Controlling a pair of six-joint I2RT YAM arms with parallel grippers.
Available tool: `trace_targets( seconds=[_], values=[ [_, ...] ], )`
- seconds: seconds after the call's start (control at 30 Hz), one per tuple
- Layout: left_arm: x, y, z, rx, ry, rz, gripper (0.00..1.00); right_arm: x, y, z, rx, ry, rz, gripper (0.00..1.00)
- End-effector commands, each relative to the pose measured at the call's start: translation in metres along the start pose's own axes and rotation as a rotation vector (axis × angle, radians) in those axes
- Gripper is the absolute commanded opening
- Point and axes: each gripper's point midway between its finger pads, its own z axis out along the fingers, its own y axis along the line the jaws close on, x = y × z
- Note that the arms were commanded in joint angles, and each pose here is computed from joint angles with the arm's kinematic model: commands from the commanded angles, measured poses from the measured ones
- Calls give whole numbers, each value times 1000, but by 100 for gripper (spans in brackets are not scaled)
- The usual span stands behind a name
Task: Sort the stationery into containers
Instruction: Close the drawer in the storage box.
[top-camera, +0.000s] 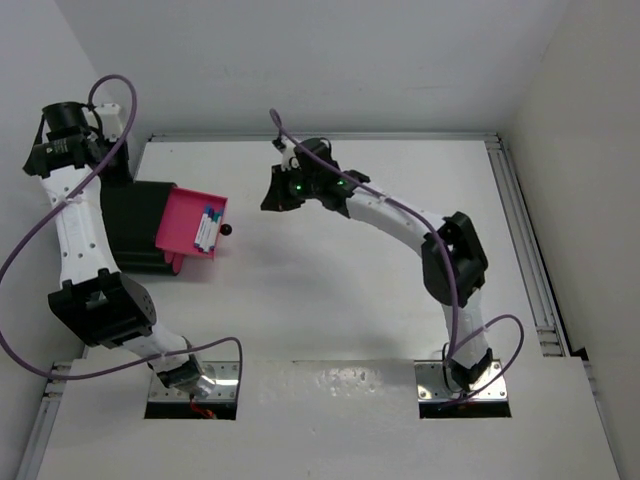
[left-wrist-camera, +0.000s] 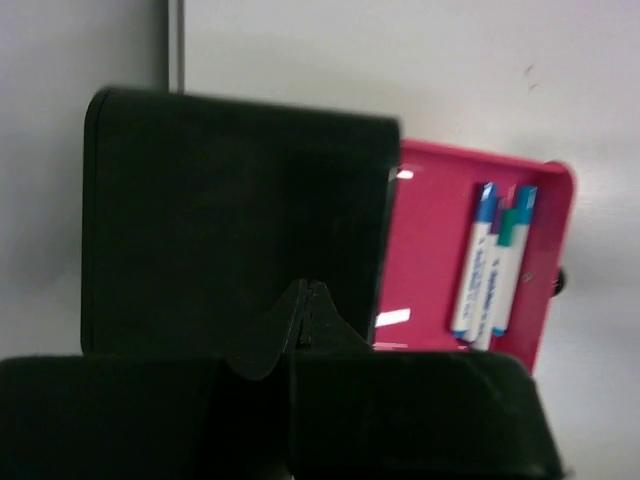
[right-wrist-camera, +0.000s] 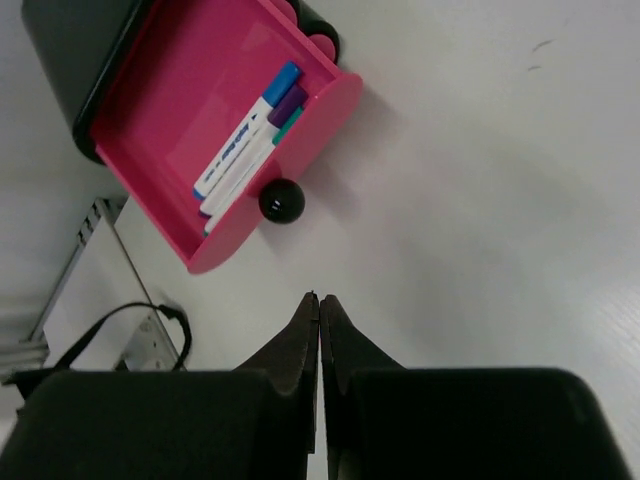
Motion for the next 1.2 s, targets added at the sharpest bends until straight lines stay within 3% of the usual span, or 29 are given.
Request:
trace_targets(
  seconds=[0.0, 0.5, 1.17],
  values=[
    [22, 18, -1, -6, 60, -12, 0, -22, 18, 20, 24, -101, 82, 0],
    [84, 33, 34, 25, 217, -57, 0, 47, 72, 66, -32, 41, 156, 0],
    [116, 33, 38, 118, 266, -75, 1, 45, 90, 117, -119, -2, 161, 0]
  ],
)
